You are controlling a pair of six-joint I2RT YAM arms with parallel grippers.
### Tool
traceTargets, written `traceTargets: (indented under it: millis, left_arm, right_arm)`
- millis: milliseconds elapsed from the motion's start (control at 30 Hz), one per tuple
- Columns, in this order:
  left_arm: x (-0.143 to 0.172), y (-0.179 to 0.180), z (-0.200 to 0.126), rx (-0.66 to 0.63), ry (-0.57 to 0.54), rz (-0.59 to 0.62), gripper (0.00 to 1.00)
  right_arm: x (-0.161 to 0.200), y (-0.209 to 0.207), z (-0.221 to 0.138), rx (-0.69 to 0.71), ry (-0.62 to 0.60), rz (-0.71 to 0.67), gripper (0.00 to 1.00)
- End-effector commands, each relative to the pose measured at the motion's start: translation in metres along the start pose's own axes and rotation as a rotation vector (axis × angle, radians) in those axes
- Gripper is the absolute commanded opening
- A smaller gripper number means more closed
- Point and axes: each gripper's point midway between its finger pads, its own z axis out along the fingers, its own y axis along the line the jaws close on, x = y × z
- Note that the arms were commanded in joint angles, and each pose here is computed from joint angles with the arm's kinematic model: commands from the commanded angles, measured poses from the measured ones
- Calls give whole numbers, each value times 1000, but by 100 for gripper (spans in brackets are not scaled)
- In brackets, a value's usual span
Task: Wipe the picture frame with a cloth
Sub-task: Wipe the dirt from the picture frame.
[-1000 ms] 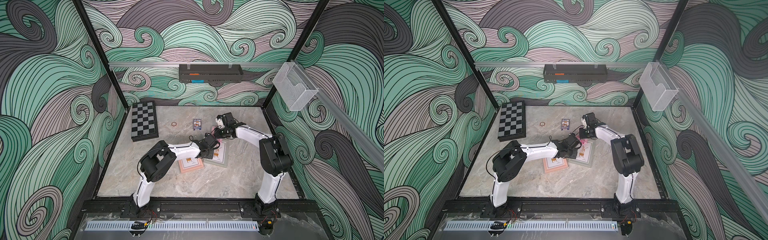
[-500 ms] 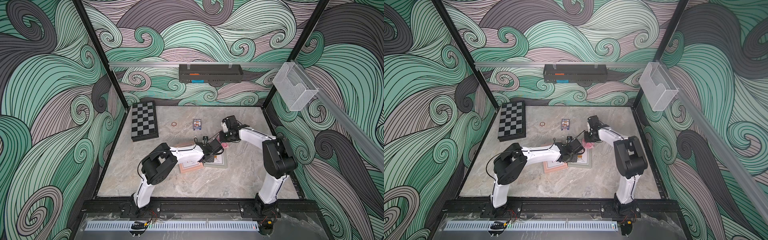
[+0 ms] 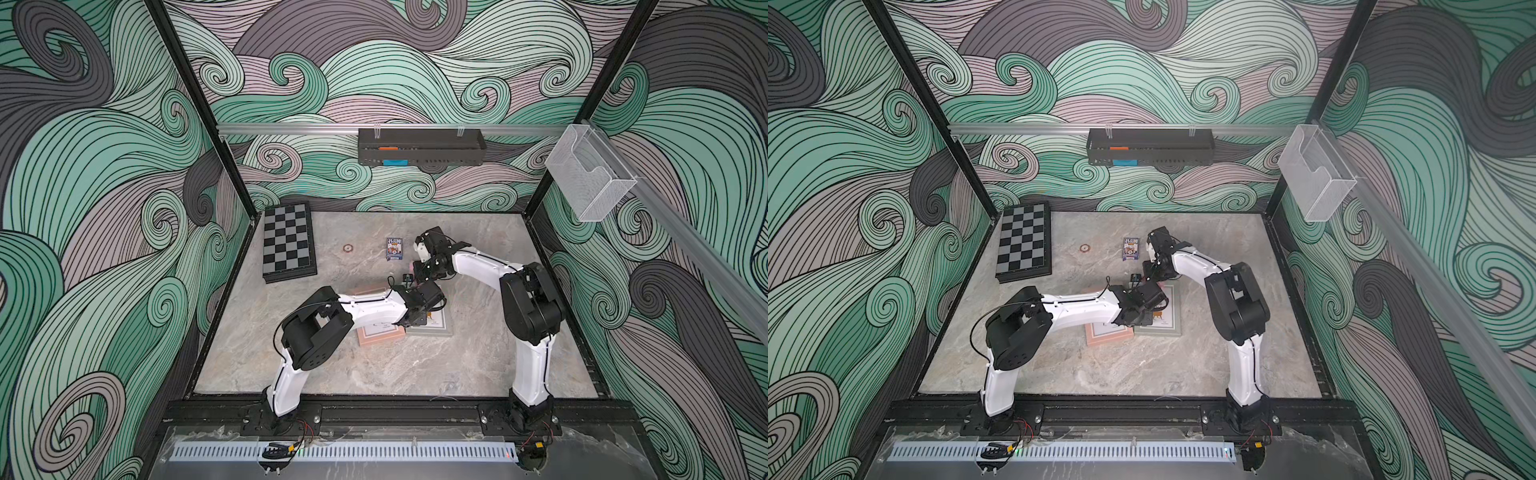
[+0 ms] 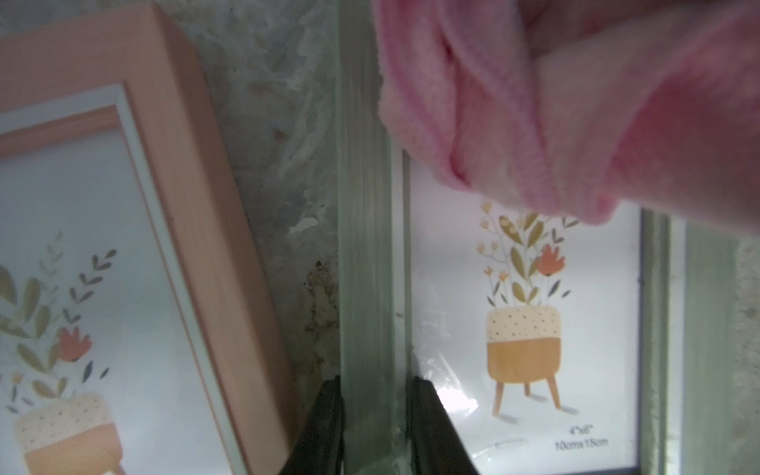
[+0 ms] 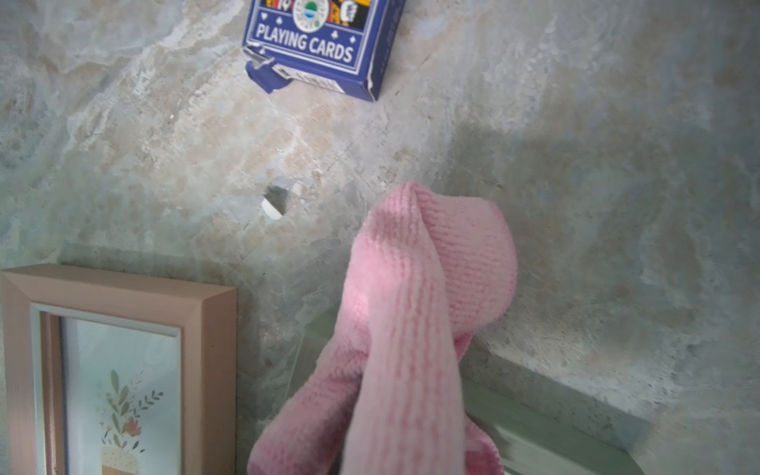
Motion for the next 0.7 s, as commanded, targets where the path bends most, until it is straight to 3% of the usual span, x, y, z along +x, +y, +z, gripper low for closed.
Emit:
traceTargets:
  millis: [0, 100, 233, 433, 667]
  left_arm:
    - [6, 23, -6, -88, 11, 16, 9]
    - [5, 24, -7, -94, 6, 19, 9]
    - [4, 19, -2, -95, 15, 15, 9]
    - [1, 14, 3, -95, 11, -6, 10]
    - [-8, 10, 10, -107, 0, -22, 9]
  right_arm:
    - [20, -50, -7, 98, 46, 94, 0]
    - [22, -80, -34, 164, -3, 130, 0]
    - [14, -87, -60, 175, -60, 125, 0]
    - [29, -77, -46, 106, 5, 161, 0]
    - [77, -63, -46, 52, 69, 201, 0]
